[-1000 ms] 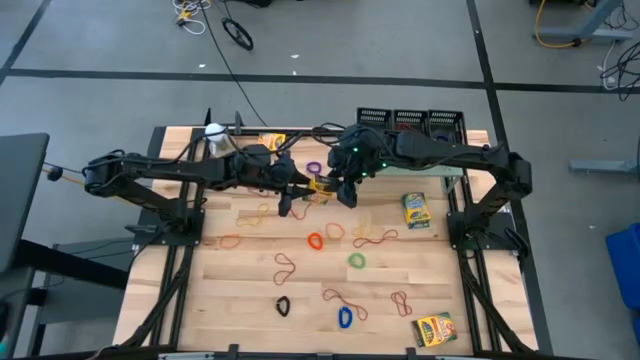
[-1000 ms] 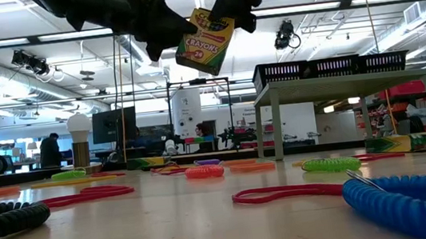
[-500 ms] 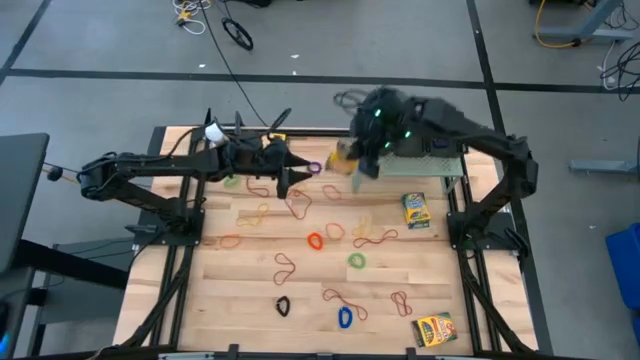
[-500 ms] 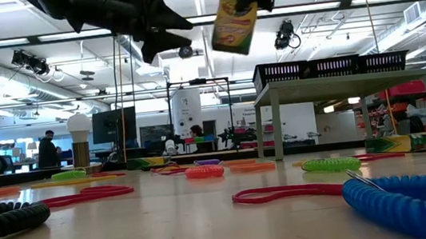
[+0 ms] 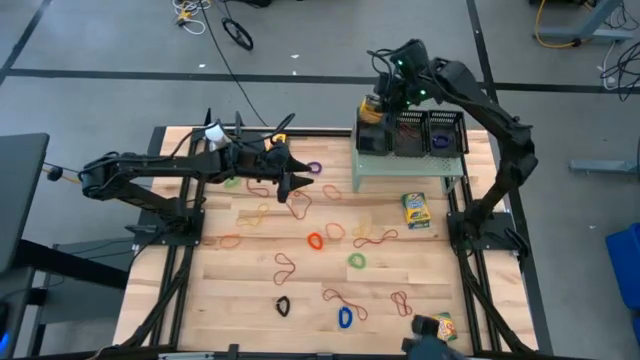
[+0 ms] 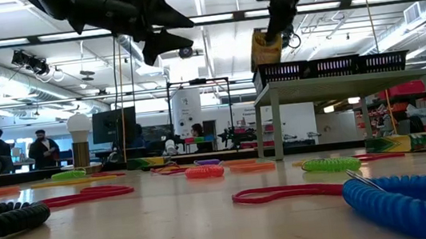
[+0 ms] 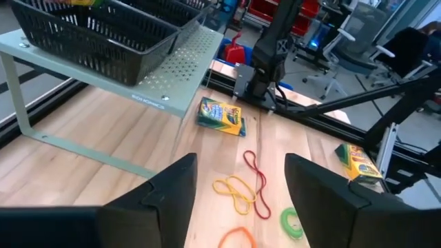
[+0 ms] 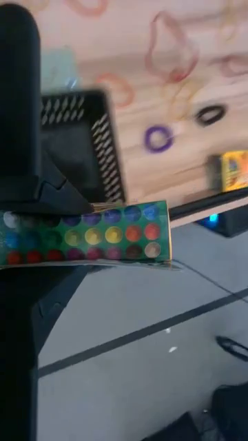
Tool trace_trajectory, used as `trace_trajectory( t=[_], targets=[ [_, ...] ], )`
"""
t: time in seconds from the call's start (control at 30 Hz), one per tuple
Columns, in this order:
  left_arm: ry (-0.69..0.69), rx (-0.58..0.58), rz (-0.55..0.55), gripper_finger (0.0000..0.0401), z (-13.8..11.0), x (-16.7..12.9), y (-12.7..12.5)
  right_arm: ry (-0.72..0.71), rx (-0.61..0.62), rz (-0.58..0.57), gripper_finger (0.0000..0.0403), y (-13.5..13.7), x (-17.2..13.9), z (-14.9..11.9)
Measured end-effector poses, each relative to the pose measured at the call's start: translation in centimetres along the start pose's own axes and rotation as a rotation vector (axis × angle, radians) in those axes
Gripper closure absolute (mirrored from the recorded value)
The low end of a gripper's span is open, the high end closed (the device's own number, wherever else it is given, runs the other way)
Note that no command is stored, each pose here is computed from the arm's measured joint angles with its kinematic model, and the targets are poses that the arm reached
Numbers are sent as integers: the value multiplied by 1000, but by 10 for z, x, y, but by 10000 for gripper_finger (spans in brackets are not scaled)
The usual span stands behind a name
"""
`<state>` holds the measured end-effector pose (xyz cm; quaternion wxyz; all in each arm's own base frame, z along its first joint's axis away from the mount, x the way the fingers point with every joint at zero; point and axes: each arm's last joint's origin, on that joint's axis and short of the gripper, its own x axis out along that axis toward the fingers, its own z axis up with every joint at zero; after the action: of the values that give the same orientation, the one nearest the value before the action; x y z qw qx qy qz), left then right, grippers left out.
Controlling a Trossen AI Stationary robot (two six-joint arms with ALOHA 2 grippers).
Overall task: Pick & Place Office Desk Supplies
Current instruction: Put the yellow crayon box into the left black basket on the shelf
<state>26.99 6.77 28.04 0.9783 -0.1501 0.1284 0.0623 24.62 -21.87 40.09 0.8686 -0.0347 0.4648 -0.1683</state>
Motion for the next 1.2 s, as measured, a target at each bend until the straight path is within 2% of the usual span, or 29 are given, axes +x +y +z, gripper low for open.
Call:
trace_trajectory(
  t=[0.17, 0.37, 1.2],
  targets=[
    [3, -10, 4, 183, -1, 0, 0, 120, -78, 24, 310, -7, 28, -6],
    [2, -22, 11, 184, -1, 0, 0, 174, -146, 24, 309, -9, 43, -8],
    [6, -22, 12, 184, -1, 0, 0, 138, -167, 38, 309, -10, 46, -5]
  ],
)
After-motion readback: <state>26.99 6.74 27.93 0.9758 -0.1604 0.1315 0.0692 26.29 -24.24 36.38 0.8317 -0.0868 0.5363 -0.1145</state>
